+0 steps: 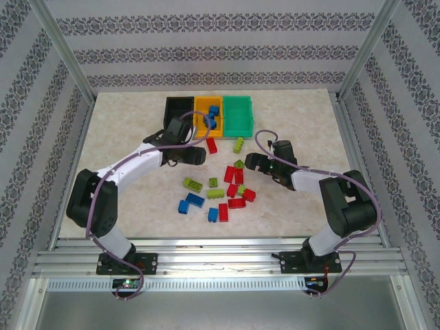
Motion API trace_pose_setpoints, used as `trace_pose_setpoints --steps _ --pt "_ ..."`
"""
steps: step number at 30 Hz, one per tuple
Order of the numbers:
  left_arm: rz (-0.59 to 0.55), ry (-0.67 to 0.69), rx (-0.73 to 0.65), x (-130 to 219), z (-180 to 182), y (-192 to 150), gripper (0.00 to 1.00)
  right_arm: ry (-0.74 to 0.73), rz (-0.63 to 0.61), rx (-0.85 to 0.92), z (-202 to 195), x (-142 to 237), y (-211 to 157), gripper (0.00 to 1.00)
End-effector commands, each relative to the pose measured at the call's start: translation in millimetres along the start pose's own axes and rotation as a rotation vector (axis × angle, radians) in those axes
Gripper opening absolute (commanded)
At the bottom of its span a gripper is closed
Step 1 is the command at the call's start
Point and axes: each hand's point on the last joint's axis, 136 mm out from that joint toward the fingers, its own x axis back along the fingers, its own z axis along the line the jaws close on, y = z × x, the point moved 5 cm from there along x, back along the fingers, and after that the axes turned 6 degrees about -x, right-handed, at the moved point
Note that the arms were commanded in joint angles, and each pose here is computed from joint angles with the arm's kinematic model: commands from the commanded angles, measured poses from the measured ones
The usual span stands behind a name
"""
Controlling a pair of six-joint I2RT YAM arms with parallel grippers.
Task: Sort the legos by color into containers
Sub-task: Pick up the lego from the middle-left of the table.
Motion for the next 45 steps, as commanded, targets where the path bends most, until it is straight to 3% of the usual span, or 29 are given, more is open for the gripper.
trace_pose_setpoints --steps 1,8,18,24,29,38,45 --pt "0.063 -0.053 0.009 6 -8 -30 0.75 0.019 -0.001 0.001 7 -3 5 0.95" --pt "0.203 -0.146 0.059 17 -17 -86 0.73 0.019 0.01 -0.003 7 -7 5 0.95" --pt "0.399 -0.034 0.094 32 -16 -137 0.69 0.015 0.014 -0.008 6 -8 5 0.95" --pt "0.505 0.004 0.091 21 -20 -164 0.65 0.019 0.013 -0.016 5 -8 5 0.95" --pt "0.506 0.018 0.094 12 -21 -165 0.63 0.024 0.005 -0.018 5 -6 6 0.95" --pt "0.549 0.059 0.057 0 -25 -168 0.48 0.025 0.006 -0.02 4 -4 6 0.95" --pt "0.438 0.064 0.047 14 -26 -148 0.33 0.024 0.008 -0.023 4 -4 6 0.95"
